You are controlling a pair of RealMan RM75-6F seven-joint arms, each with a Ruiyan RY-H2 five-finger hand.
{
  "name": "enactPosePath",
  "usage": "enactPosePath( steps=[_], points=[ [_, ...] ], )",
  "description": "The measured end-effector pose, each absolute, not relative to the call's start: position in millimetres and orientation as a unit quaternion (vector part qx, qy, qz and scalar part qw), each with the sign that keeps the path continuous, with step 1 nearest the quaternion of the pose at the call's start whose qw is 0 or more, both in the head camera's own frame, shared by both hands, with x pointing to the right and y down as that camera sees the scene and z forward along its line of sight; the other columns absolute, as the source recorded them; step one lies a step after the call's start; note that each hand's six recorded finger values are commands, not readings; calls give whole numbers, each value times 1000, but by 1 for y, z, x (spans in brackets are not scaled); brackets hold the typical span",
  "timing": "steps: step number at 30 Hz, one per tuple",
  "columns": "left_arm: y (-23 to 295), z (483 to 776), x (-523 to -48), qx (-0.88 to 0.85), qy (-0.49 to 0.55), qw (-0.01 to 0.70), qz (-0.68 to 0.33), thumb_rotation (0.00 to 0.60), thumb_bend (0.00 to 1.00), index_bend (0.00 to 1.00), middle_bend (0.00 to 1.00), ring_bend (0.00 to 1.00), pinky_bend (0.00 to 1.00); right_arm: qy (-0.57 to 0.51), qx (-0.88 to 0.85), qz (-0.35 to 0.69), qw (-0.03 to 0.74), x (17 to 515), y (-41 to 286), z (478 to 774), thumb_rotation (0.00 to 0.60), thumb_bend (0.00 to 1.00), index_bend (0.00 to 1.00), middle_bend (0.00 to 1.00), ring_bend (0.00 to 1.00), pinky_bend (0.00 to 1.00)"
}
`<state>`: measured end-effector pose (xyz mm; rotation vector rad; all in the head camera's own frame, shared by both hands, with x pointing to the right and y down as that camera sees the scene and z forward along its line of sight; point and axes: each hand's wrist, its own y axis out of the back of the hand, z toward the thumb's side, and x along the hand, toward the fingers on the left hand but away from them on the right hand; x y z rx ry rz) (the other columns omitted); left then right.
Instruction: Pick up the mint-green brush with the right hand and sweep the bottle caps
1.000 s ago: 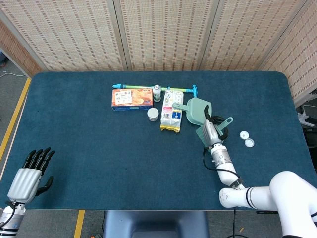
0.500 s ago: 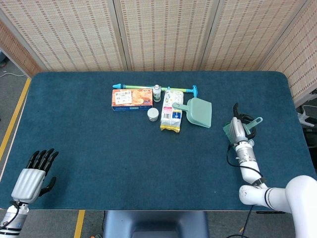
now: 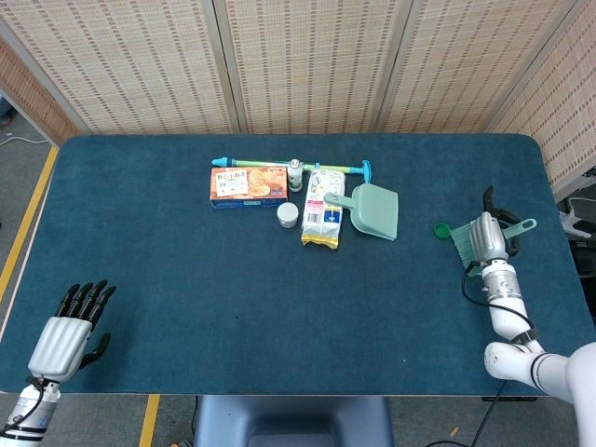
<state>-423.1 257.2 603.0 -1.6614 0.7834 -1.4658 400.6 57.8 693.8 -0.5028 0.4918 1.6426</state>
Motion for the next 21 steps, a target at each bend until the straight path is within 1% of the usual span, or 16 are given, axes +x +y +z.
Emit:
enactPosePath(
  steps=[6,9,13,16,17,18,19,20,21],
  points=[
    [257,600,-423,-653,311,386,-573,600,415,0,0,0,54,134,-281,715,626,395,55,673,600,440,893,818,522,54],
    [257,598,-423,-654,314,388,-569,600,415,0,0,0,54,84,-332,711,614,388,63,664,600,440,898,818,522,54],
    [258,594,-423,-657,316,388,-564,600,414,0,0,0,54,-4,-424,690,587,371,89,659,600,438,901,818,522,54],
    [259,593,-423,-658,317,387,-563,600,417,0,0,0,54,-73,-492,652,573,353,115,658,600,438,900,817,514,54],
    [259,593,-423,-659,317,386,-563,600,417,0,0,0,54,-98,-519,637,562,345,128,661,600,437,894,818,511,54],
    [259,593,-423,-659,317,386,-562,600,416,0,0,0,54,-114,-538,626,553,339,139,665,600,437,864,815,501,54],
    [259,593,-423,-659,317,386,-562,600,416,0,0,0,54,-126,-554,618,543,333,148,669,600,435,813,795,485,54],
    [259,593,-423,-660,317,386,-562,600,416,0,0,0,54,-138,-569,612,531,327,160,677,600,430,752,762,464,54],
    [259,593,-423,-660,317,385,-561,600,416,0,0,0,54,-143,-577,611,523,325,168,683,600,420,658,701,434,53]
  ],
)
